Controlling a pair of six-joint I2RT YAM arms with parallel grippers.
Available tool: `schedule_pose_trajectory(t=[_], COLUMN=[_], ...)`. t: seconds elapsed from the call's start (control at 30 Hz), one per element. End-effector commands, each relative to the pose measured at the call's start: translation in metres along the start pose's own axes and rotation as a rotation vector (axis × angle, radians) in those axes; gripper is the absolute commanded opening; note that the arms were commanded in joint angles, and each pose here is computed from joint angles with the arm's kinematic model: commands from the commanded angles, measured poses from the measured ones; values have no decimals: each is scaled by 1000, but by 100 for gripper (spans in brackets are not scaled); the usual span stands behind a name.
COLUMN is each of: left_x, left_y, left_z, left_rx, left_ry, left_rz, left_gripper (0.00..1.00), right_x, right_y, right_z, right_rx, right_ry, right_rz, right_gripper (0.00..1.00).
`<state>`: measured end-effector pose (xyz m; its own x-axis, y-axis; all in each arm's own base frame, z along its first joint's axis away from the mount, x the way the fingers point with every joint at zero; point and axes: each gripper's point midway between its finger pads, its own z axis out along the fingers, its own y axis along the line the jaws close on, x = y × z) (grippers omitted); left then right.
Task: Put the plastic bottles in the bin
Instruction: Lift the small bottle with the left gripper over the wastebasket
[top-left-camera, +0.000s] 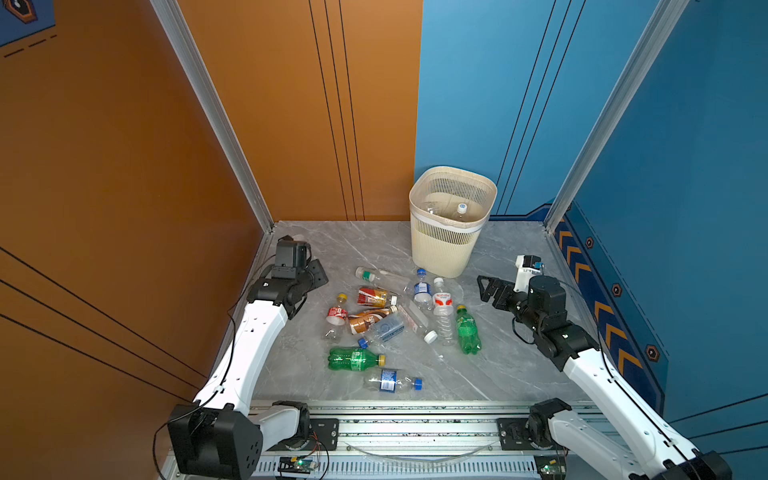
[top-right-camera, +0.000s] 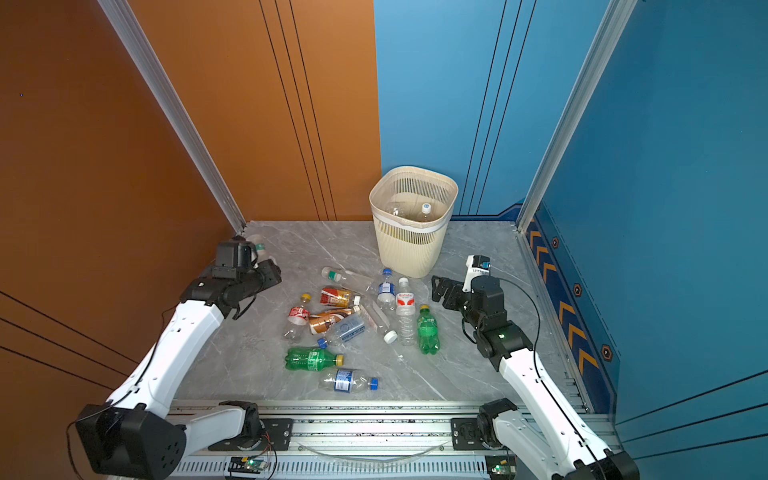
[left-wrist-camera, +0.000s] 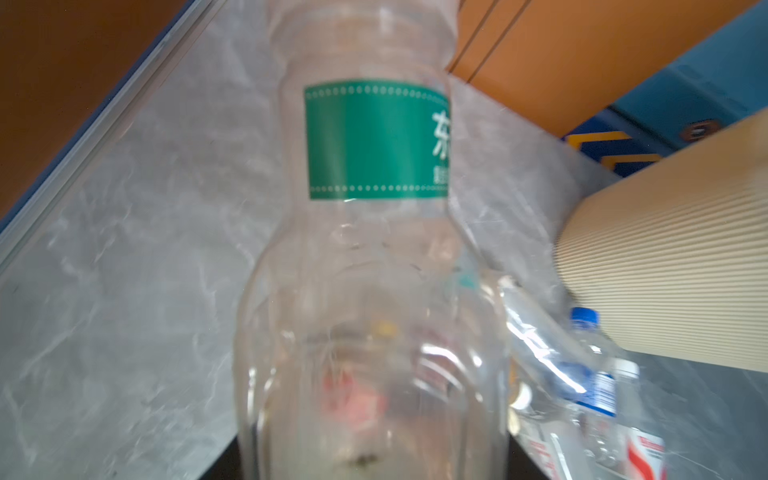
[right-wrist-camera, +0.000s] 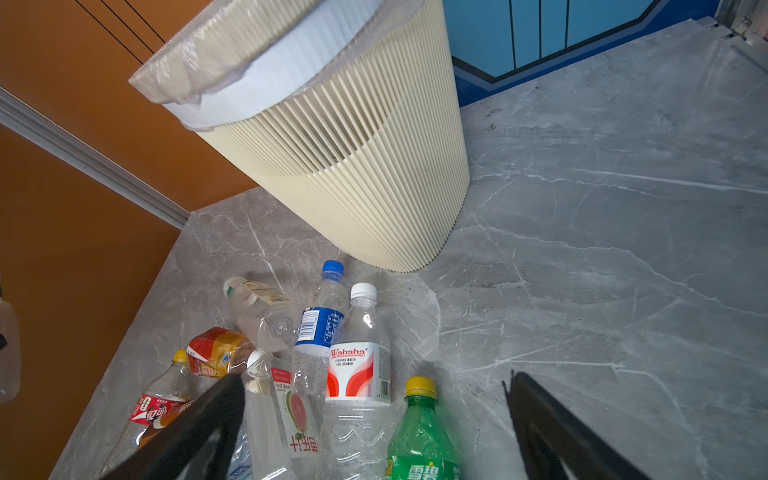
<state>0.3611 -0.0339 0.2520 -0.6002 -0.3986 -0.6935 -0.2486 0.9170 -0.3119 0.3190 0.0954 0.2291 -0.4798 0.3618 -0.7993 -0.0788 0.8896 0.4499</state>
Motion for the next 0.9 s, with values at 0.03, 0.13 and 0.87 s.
schedule_pose_trajectory(t=[0.03,0.13,0.87], left_x=[-28,-42,-93], left_y=[-69,-120,-351], left_z=[-12,-15,16], left_rx=[135,224,645], left_ry=[-45,-68,-206], left_rz=[164,267,400], left_gripper=[47,47,47], right_x=[-1,-2,3], right_y=[-3,-5,-13], right_z=[-7,-11,-31], right_rx=[11,17,38], right_ry=[-7,-13,-26], right_rz=[17,17,52], right_gripper=[100,100,100])
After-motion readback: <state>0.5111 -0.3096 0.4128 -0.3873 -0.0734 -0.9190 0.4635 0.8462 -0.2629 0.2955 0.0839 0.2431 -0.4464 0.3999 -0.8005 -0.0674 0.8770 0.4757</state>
